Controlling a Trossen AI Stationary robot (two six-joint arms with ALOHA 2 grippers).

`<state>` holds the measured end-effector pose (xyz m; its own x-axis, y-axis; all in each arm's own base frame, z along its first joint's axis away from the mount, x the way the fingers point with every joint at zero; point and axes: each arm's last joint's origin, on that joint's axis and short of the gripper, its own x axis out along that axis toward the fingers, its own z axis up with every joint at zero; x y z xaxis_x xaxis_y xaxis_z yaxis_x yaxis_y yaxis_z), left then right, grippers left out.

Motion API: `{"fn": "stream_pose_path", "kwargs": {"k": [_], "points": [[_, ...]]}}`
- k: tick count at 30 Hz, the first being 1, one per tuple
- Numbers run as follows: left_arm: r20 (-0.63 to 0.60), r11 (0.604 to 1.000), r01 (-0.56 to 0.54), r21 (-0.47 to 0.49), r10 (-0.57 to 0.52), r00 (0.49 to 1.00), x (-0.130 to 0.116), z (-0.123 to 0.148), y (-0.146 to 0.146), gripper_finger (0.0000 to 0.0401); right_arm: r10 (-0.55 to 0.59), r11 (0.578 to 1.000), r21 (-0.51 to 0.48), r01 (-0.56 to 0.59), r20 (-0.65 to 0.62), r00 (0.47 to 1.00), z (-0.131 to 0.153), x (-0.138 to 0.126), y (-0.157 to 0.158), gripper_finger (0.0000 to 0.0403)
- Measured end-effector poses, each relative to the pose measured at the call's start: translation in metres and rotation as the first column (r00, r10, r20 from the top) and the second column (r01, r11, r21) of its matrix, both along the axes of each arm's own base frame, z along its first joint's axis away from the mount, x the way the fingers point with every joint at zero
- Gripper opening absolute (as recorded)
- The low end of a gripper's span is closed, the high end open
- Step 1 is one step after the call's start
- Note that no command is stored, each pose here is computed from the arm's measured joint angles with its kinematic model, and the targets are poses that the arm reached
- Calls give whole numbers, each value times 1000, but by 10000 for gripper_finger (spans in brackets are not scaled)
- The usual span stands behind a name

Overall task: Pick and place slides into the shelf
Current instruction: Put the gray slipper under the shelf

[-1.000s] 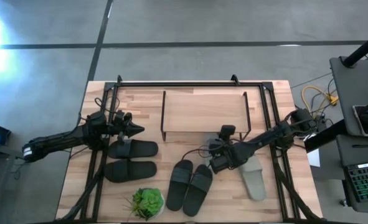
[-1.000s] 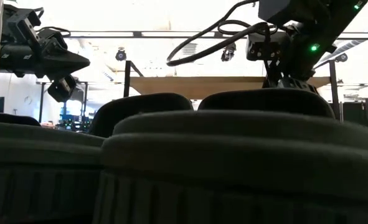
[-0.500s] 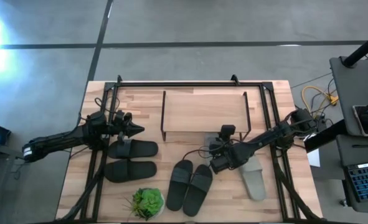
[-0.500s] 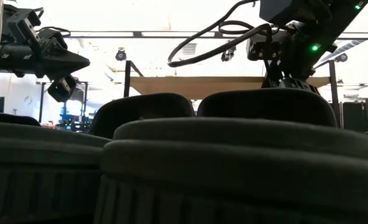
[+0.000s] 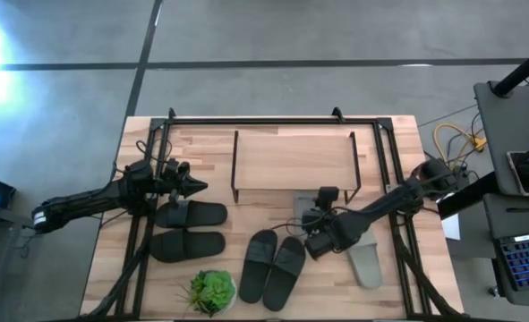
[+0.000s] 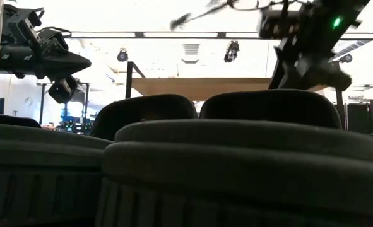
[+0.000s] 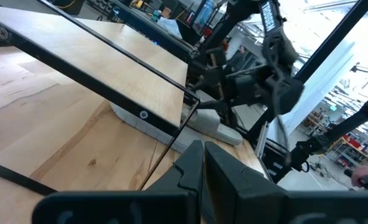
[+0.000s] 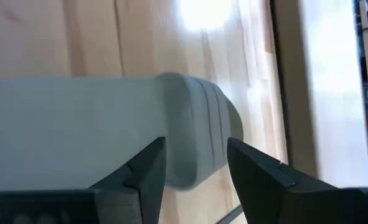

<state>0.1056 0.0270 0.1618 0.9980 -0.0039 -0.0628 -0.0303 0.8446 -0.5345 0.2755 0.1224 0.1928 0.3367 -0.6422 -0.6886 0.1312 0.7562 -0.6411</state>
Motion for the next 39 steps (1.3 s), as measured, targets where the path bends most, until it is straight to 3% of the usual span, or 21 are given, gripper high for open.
{"fn": "stream_pose_path", "kwargs": {"k": [5,11,17,20,24,31,39], "points": [[0,1000,1,0,-1,1000,0,0,0,2,10,1000,-6,-10,-8,1000,23,-18,21,162],[-1,1000,0,0,0,1000,0,0,0,2,51,997,66,-49,-25,998,38,-63,51,162],[1,1000,0,0,0,1000,0,0,0,2,188,975,136,-174,-93,978,37,-105,83,162],[-1,1000,0,0,0,1000,0,0,0,2,201,970,168,-178,-130,971,32,-119,92,162],[0,1000,0,0,0,1000,0,0,0,2,203,972,151,-180,-156,967,23,-129,94,162],[1,1000,0,0,0,1000,0,0,0,2,68,989,145,-35,-231,971,-2,-143,80,162],[0,1000,0,0,0,1000,0,0,0,2,67,993,113,-39,-258,964,-16,-153,75,162]]}}
